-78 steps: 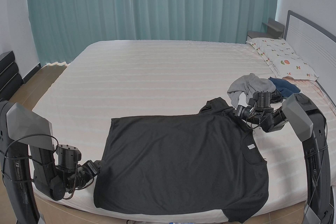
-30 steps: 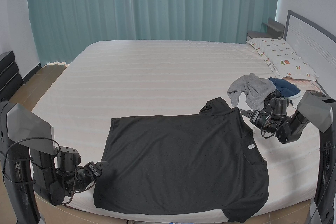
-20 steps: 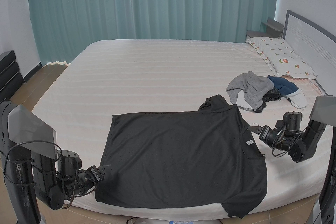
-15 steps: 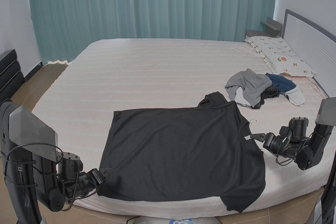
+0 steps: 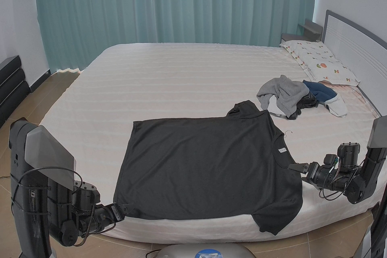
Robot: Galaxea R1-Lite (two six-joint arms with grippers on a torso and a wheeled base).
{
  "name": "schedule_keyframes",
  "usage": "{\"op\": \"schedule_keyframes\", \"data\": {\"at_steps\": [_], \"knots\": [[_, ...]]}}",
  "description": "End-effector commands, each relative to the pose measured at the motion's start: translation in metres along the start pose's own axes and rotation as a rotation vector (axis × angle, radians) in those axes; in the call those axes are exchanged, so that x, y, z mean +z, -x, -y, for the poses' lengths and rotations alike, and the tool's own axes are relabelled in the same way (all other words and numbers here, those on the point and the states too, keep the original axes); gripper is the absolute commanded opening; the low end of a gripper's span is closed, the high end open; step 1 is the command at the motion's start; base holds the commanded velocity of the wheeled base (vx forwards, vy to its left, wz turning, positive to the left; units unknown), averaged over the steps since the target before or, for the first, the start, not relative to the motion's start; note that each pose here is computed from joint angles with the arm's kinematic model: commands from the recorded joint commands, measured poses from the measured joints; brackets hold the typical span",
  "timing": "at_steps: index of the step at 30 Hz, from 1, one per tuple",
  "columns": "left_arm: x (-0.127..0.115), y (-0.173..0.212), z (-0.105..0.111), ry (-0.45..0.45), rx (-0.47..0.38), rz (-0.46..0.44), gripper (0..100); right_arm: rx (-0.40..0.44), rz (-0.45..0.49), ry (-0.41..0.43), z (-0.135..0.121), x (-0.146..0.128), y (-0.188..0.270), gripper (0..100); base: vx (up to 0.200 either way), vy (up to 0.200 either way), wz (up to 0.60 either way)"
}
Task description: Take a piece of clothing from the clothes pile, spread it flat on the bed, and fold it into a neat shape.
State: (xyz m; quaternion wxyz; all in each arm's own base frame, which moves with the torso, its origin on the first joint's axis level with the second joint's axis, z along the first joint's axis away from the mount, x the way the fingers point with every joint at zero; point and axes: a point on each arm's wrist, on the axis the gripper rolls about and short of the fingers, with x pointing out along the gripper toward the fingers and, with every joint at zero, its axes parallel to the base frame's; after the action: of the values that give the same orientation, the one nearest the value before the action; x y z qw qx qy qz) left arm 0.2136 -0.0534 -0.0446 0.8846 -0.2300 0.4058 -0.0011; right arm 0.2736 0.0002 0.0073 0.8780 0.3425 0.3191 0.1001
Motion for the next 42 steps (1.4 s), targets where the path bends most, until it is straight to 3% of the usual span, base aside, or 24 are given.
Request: {"op": "schedule_keyframes", "data": {"at_steps": [1,7,14,27,32,42], "knots": [[-0.007,-0.009,-0.007,-0.036,0.030,-0.034,100,-0.001,-0.016,-0.001,0.002,-0.008,0.002,100,0.000,0.000,0.00],[-0.002,-0.024,-0.008,-0.126,0.022,-0.012,100,0.011,-0.001,0.008,0.001,-0.010,0.005,100,0.000,0.000,0.00],[0.008,-0.029,-0.014,-0.146,-0.098,-0.039,100,0.015,-0.001,0.008,0.000,-0.010,0.005,100,0.000,0.000,0.00],[0.027,-0.028,-0.037,-0.190,-0.236,-0.034,100,0.032,-0.012,0.006,0.000,-0.010,0.006,100,0.000,0.000,0.00],[0.037,-0.038,-0.043,-0.213,-0.245,0.014,100,0.035,-0.013,0.007,0.000,-0.010,0.006,100,0.000,0.000,0.00],[0.033,-0.036,-0.041,-0.253,-0.303,-0.019,100,0.061,-0.013,-0.046,-0.002,-0.007,0.006,100,0.000,0.000,0.00]]}}
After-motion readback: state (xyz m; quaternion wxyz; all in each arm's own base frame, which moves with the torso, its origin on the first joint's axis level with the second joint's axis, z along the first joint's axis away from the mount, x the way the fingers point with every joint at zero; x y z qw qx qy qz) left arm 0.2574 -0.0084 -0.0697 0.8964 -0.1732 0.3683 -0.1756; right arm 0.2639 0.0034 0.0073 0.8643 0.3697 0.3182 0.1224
